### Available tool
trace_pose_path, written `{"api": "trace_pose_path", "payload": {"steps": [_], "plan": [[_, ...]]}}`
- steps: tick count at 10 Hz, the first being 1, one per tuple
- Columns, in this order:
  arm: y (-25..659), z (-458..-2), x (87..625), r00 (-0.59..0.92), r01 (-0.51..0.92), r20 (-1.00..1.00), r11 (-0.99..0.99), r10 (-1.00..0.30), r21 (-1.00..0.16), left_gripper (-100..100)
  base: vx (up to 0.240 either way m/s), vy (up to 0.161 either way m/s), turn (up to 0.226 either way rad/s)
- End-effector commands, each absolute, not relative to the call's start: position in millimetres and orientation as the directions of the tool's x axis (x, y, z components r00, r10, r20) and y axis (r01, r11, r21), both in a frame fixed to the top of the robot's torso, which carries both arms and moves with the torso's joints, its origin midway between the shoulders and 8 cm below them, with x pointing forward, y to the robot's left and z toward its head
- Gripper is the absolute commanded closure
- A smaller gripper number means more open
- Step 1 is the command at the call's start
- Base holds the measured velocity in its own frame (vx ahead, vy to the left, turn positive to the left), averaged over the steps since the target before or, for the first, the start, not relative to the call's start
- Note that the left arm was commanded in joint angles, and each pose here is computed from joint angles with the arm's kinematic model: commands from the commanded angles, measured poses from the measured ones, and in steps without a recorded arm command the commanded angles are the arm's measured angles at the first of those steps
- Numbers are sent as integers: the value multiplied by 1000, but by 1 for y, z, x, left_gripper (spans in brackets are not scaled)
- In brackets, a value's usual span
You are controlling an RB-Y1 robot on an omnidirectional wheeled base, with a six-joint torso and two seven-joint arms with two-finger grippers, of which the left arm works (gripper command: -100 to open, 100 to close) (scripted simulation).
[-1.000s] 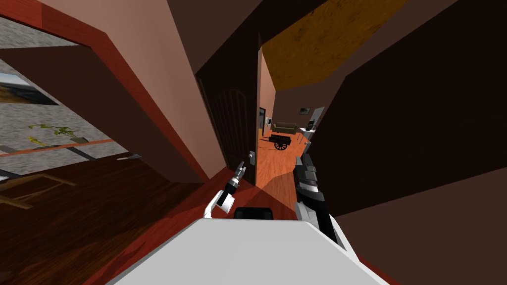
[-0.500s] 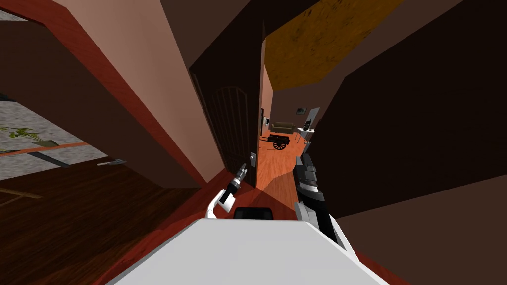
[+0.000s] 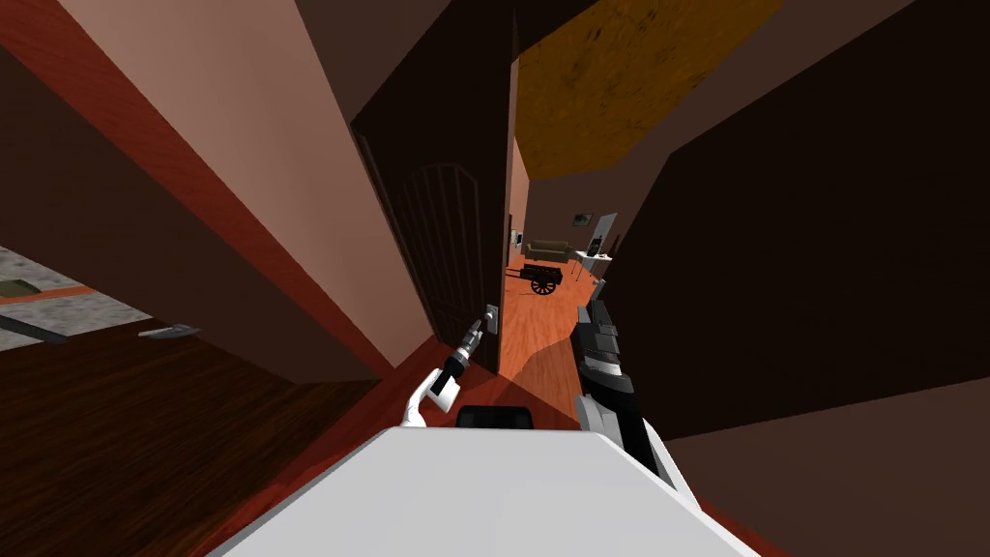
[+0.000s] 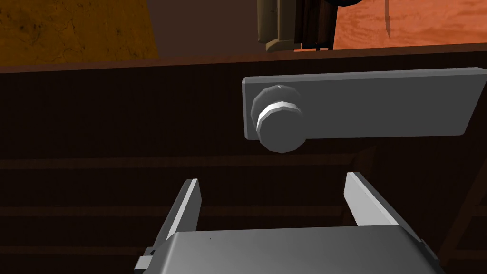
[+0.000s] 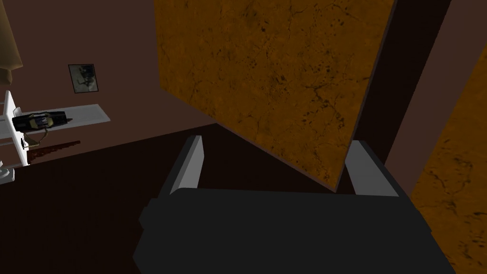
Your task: Push the door open
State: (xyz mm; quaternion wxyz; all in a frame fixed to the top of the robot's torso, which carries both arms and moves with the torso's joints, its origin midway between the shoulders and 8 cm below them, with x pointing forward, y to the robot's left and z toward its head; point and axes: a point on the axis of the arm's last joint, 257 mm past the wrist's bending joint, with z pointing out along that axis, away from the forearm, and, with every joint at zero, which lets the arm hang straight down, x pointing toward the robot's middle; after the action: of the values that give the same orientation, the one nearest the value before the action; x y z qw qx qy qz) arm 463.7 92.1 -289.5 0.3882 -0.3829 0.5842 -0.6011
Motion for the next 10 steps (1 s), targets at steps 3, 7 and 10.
{"api": "trace_pose_path", "payload": {"steps": [3,7,10], "plan": [[94,-294,470,-391,19,8,-17,-920,-1000,-100,201,-88,-43],[94,-294,472,-390,19,8,-17,-921,-1000,100,61,-27,-14],[94,-294,472,-390,19,8,-17,-921,-1000,100,-4,3,-6]]}}
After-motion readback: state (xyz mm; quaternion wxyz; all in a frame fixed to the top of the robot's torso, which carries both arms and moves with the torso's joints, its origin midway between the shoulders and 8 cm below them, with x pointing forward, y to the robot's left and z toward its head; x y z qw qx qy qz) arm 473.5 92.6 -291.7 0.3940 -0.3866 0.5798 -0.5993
